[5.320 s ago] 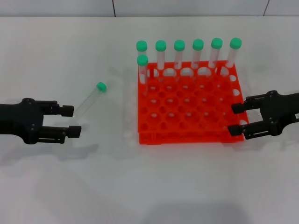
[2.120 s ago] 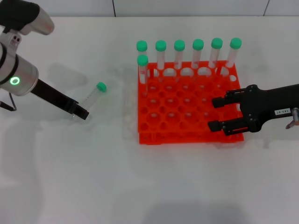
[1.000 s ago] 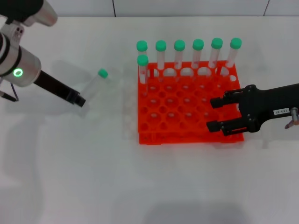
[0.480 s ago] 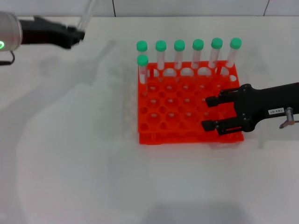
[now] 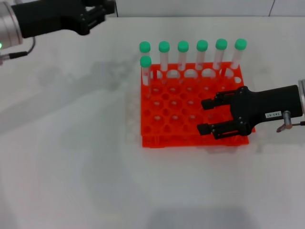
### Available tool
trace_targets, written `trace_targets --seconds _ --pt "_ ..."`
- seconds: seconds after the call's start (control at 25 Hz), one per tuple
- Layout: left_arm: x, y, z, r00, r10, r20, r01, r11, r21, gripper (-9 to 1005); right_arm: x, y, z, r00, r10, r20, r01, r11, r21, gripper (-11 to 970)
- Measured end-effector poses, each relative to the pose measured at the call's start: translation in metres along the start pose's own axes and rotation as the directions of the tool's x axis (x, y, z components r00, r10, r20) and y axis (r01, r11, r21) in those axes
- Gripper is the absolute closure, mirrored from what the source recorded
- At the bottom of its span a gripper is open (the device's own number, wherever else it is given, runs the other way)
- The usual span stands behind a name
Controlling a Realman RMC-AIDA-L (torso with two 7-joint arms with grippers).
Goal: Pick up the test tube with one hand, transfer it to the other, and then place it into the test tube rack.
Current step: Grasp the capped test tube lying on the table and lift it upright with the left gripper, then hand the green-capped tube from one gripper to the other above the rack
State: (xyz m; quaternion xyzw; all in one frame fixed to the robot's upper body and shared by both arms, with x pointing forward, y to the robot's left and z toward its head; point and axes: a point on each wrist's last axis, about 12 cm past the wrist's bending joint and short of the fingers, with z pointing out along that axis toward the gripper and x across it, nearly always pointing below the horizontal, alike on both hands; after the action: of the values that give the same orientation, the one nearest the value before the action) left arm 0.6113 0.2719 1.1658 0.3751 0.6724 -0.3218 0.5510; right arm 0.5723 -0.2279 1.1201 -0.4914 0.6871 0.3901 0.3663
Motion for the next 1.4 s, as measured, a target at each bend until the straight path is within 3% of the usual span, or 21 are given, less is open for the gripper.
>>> trace_targets --seconds 0.2,0.52,0.84,1.12,1.2,1.4 --pt "-0.004 0.002 0.017 0.999 -0.034 -0.042 0.041 0.986 0.159 811 -0.004 -0.001 0.0 1.0 -0.011 0.017 0.011 1.0 0.003 237" --pt "-0.001 -0.013 0.051 0.964 -0.006 -0.265 0.077 0.963 0.257 811 -0.007 -0.002 -0.003 0.999 -0.018 0.034 0.018 1.0 0.019 238" --pt "0.006 -0.018 0.061 0.951 0.018 -0.308 0.064 0.965 0.253 811 -0.011 -0.007 -0.009 0.998 -0.011 0.068 0.007 0.998 0.056 237" --pt "0.011 -0.019 0.063 0.943 0.028 -0.33 0.057 0.968 0.246 811 -0.025 -0.02 -0.027 0.996 -0.019 0.092 0.006 0.991 0.135 237" --pt "0.011 -0.019 0.064 0.944 0.031 -0.33 0.055 0.967 0.248 811 -0.032 -0.027 -0.038 0.994 -0.004 0.113 -0.016 0.984 0.177 237" --pt "0.01 -0.021 0.066 0.945 0.041 -0.323 0.046 0.966 0.255 811 -0.036 -0.029 -0.039 0.98 0.04 0.193 -0.077 0.979 0.19 238"
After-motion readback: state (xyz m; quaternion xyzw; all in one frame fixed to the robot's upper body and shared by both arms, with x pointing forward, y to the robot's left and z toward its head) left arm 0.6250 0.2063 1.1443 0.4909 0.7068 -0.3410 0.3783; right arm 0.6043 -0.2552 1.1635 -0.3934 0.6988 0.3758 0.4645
